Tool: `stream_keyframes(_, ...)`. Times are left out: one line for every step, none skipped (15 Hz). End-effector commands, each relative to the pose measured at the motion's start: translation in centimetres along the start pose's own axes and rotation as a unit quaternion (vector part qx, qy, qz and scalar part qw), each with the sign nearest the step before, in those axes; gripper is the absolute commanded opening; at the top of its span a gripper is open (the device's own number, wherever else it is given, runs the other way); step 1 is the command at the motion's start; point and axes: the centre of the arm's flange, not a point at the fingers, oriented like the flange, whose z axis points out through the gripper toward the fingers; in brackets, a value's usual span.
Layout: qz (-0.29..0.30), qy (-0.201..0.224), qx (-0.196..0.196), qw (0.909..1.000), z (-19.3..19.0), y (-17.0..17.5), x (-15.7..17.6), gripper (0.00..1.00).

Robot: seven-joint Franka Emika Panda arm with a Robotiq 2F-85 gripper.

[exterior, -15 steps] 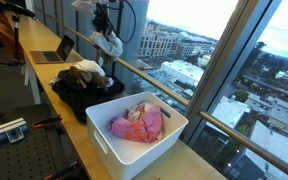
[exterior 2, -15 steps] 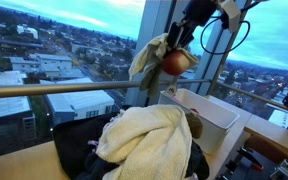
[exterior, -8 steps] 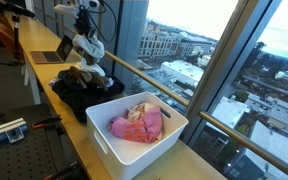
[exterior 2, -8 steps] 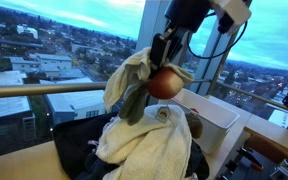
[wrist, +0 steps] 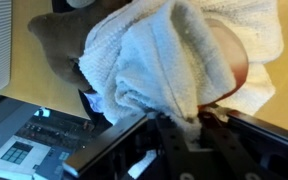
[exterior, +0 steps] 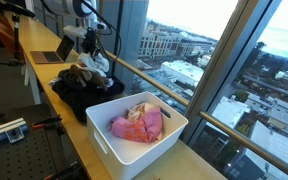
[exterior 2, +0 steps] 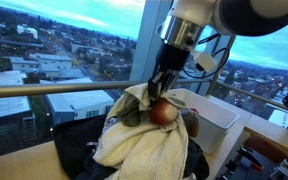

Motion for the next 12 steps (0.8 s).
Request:
stream_keyframes(0.004, -0.031, -0.010, 0.9995, 4.3, 0.6, 1.0, 0.05)
stream_keyframes(0.006, -0.040, -0.010, 0.9991, 5.5, 0.9, 0.8, 0.05)
stream_keyframes(0.008, -0.048, -0.011, 0.9988, 6.6, 1.2, 0.4, 0.05)
stream_keyframes(0.011, -0.055, -0.012, 0.9983, 7.6, 1.5, 0.1, 0.05)
stream_keyframes(0.014, -0.061, -0.012, 0.9979, 8.3, 1.9, -0.2, 0.05)
stream_keyframes(0.016, -0.066, -0.013, 0.9976, 8.9, 2.2, -0.5, 0.05)
stream_keyframes(0.018, -0.070, -0.015, 0.9973, 9.3, 2.5, -0.6, 0.05)
stream_keyframes(0.020, -0.072, -0.017, 0.9970, 9.7, 2.6, -0.7, 0.05)
stream_keyframes(0.022, -0.073, -0.020, 0.9969, 9.8, 2.6, -0.7, 0.44)
stream_keyframes(0.022, -0.071, -0.021, 0.9970, 9.7, 2.5, -0.8, 0.46)
stream_keyframes(0.023, -0.070, -0.022, 0.9971, 9.4, 2.5, -0.7, 0.51)
stream_keyframes(0.024, -0.068, -0.021, 0.9972, 9.2, 2.4, -0.6, 0.58)
